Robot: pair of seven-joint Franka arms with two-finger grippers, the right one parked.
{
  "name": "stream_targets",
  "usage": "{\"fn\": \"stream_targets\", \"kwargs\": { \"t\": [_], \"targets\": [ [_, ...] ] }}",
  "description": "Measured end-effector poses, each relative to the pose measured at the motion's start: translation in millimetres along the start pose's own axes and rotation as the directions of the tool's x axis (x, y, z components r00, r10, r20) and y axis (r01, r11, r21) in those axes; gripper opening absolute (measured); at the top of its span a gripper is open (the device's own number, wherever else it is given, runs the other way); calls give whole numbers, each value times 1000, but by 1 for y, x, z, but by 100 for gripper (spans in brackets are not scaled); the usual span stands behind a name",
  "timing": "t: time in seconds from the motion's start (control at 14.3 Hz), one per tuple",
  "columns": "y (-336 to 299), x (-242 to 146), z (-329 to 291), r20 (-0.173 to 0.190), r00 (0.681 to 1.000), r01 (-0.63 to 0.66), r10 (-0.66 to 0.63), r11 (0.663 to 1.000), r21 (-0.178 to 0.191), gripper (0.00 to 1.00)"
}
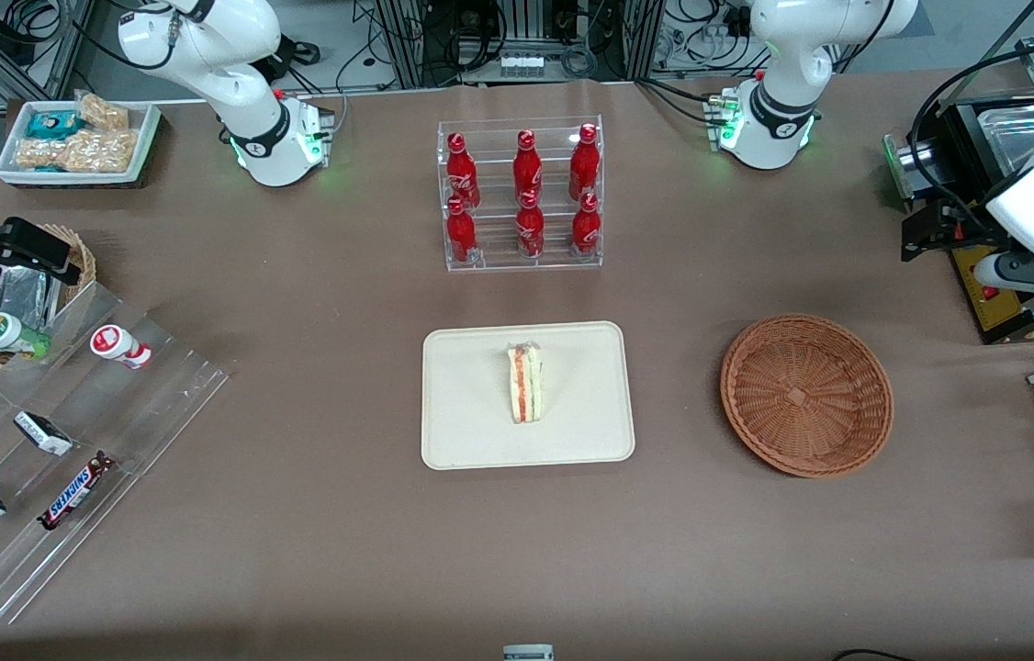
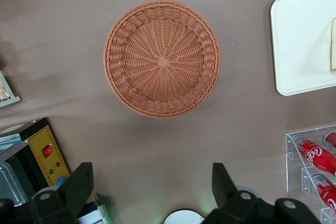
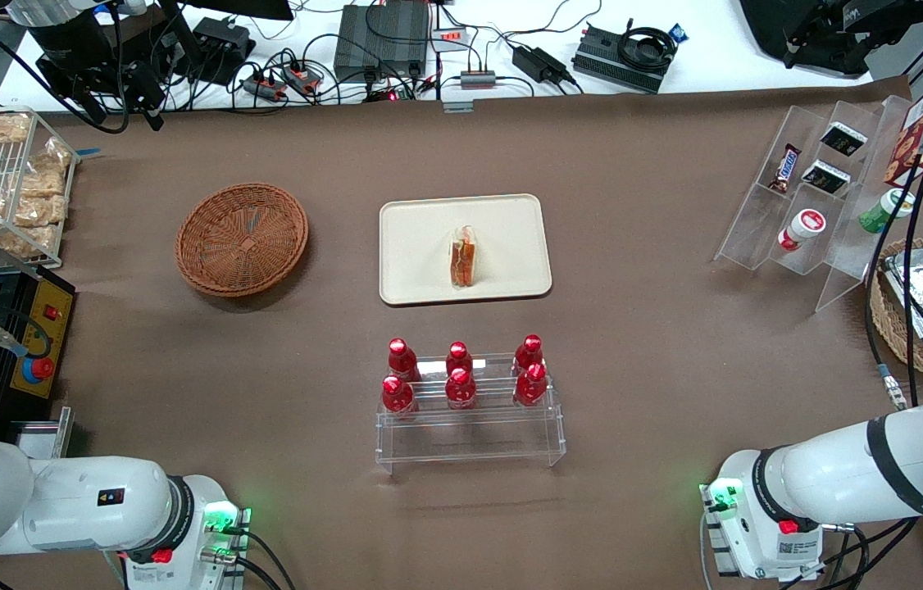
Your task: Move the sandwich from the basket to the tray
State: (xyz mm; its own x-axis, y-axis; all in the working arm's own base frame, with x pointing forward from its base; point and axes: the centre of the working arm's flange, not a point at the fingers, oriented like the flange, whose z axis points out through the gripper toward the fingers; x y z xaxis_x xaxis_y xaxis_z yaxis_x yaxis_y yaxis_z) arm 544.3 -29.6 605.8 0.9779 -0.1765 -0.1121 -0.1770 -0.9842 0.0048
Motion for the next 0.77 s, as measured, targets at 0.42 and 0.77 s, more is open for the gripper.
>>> {"fn": "stream_targets", "kwargs": {
  "t": [0.42,0.77],
  "targets": [
    [2,-2,1,21,1000,8,-8,1000,-4,100],
    [2,-3,4,37,999,14,-14,1000,-6,100]
  ]
}}
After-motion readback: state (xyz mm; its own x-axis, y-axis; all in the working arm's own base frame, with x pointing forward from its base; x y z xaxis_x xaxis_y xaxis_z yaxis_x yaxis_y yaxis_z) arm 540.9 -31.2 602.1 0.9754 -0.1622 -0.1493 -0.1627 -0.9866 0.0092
